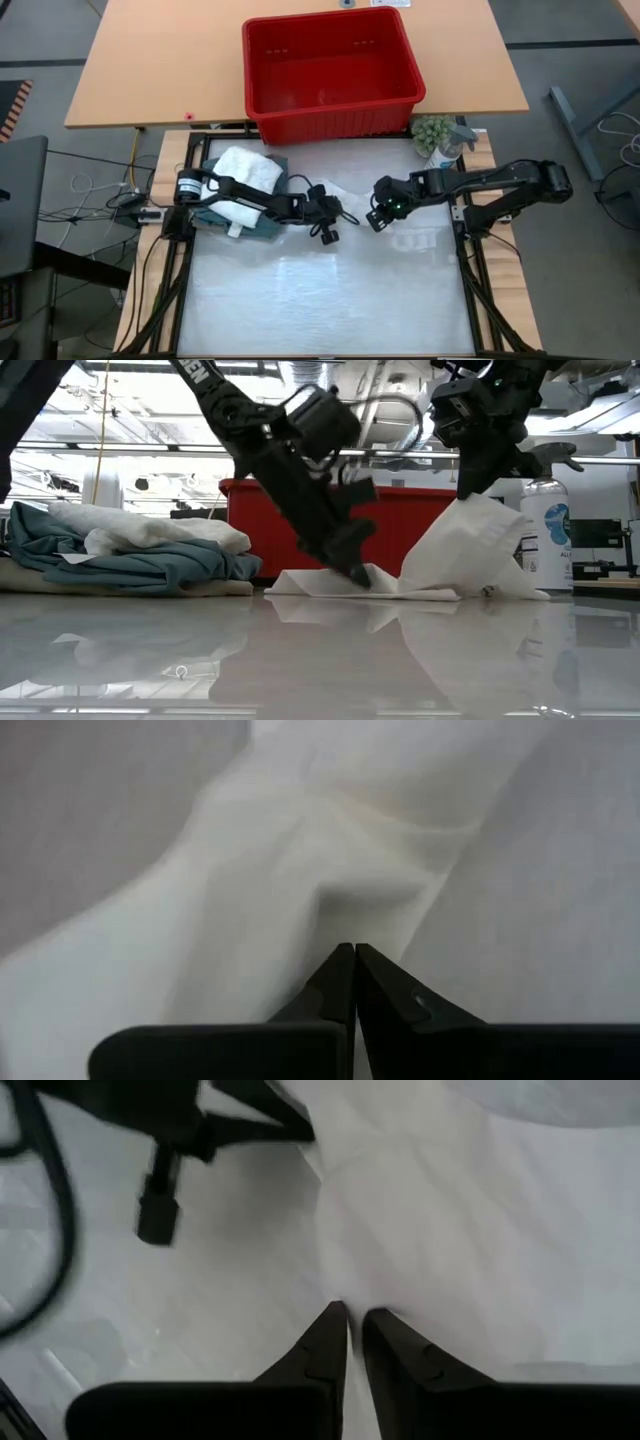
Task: Fold Laundry from Bin
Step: Fold the white underwear in the red bin
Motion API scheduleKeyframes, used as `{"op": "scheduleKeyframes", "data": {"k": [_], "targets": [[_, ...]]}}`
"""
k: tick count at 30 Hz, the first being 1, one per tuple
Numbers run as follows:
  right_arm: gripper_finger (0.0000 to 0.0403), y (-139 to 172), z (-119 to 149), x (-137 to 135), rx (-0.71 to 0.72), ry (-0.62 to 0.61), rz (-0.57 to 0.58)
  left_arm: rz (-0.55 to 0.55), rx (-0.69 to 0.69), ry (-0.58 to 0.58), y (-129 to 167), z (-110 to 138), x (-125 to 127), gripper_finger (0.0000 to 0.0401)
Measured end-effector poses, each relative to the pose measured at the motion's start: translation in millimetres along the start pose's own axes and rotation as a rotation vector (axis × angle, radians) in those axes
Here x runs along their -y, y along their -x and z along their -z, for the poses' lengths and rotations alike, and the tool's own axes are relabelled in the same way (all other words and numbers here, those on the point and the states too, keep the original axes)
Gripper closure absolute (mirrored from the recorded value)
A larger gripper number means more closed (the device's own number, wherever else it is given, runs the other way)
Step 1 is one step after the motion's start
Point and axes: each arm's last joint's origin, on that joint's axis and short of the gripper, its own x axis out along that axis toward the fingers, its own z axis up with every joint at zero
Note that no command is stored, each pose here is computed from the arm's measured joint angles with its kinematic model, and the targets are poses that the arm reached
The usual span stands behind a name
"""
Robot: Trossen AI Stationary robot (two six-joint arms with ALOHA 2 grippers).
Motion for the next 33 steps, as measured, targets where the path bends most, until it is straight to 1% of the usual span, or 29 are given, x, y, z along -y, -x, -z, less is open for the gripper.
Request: {"op": "scheduleKeyframes", "data": {"k": [1,3,7,9,12,14,18,21,24,25,29,33], "targets": [[0.0340,0,0,0,0.001,-0.001,-0.001,0.002,-0.009,-0.006,-4,4,3,0.0401],[0.0340,0,-1,0,0.005,-0.002,-0.004,-0.013,-0.001,-0.009,-5,3,7,0.0401],[0.0340,0,-1,0,0.005,-0.002,-0.006,-0.084,0.011,-0.010,-4,2,8,0.0401],[0.0340,0,-2,0,0.007,-0.001,-0.011,-0.055,0.008,-0.009,-4,1,8,0.0401],[0.0340,0,-2,0,0.007,0.000,-0.011,0.030,-0.004,-0.008,-2,1,14,0.0401],[0.0340,0,-2,0,0.006,0.008,-0.010,0.048,-0.026,-0.023,-1,3,20,0.0401],[0.0340,0,-2,0,0.004,0.013,-0.015,0.021,-0.050,-0.044,2,6,26,0.0401],[0.0340,0,-2,-2,-0.005,0.014,-0.043,0.009,-0.062,-0.038,3,8,28,0.0401],[0.0340,0,-2,-3,-0.010,0.015,-0.052,-0.049,-0.039,-0.047,6,7,32,0.0401],[0.0340,0,-2,-3,-0.009,0.015,-0.054,-0.060,-0.027,-0.060,7,6,33,0.0401],[0.0340,0,-2,-3,-0.009,0.015,-0.058,-0.068,0.011,-0.049,8,2,34,0.0401],[0.0340,0,-3,-4,-0.006,0.020,-0.065,-0.120,0.037,-0.063,8,0,33,0.0401]]}}
